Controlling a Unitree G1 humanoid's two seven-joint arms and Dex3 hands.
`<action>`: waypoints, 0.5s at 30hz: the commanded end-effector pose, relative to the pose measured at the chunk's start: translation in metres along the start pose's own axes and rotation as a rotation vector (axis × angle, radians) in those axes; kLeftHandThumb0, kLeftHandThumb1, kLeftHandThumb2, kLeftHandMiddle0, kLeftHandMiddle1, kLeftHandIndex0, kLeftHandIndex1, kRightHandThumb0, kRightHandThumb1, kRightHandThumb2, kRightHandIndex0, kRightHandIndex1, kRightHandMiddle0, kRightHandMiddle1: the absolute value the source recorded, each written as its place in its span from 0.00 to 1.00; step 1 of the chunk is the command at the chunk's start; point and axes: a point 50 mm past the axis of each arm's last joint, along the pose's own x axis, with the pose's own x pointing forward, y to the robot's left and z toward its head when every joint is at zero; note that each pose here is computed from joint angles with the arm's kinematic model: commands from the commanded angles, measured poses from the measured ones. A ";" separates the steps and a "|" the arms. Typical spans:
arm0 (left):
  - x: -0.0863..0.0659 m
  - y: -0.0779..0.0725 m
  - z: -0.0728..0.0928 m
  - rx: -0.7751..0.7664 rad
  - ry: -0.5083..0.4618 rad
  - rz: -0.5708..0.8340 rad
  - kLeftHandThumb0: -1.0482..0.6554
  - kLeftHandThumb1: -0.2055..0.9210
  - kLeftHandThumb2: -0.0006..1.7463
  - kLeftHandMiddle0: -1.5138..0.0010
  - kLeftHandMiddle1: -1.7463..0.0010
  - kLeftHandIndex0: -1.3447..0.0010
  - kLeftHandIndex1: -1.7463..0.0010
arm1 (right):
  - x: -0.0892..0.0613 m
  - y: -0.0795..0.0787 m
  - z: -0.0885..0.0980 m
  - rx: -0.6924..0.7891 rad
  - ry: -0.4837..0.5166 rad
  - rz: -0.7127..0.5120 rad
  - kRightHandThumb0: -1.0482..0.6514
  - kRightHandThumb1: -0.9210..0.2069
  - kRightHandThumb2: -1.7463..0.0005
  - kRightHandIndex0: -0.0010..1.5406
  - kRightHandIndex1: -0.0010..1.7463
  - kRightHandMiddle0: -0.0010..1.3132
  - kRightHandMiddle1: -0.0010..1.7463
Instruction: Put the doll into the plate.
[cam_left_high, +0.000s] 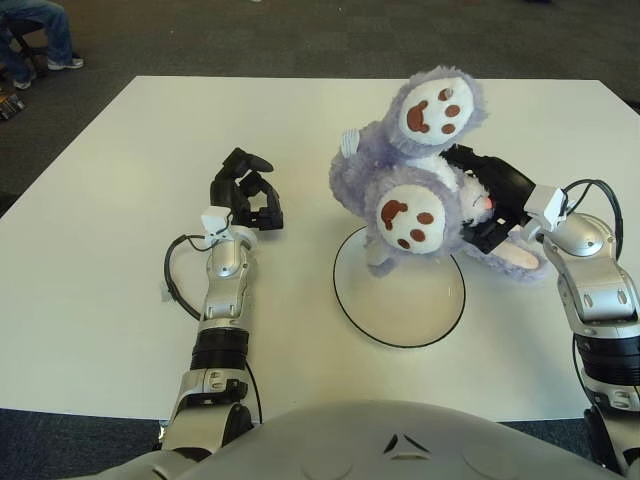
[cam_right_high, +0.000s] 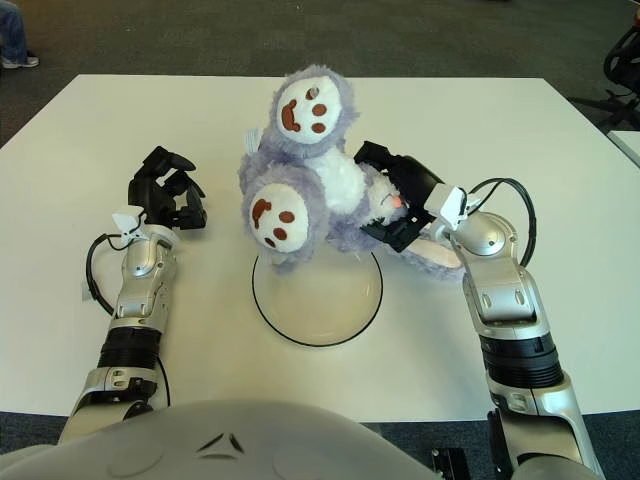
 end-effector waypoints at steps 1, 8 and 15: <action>-0.009 0.005 -0.014 0.011 0.067 0.015 0.61 0.09 1.00 0.38 0.00 0.43 0.09 | -0.002 -0.002 0.004 -0.050 -0.029 0.020 0.62 0.71 0.14 0.51 0.93 0.42 1.00; -0.009 0.005 -0.014 0.011 0.070 0.015 0.61 0.09 0.99 0.38 0.00 0.42 0.10 | -0.003 0.000 0.000 -0.105 -0.041 0.048 0.62 0.75 0.13 0.55 0.87 0.46 1.00; -0.009 0.004 -0.014 0.009 0.067 0.013 0.61 0.09 0.99 0.38 0.00 0.42 0.10 | -0.004 0.001 -0.003 -0.131 -0.055 0.074 0.62 0.82 0.09 0.58 0.85 0.53 1.00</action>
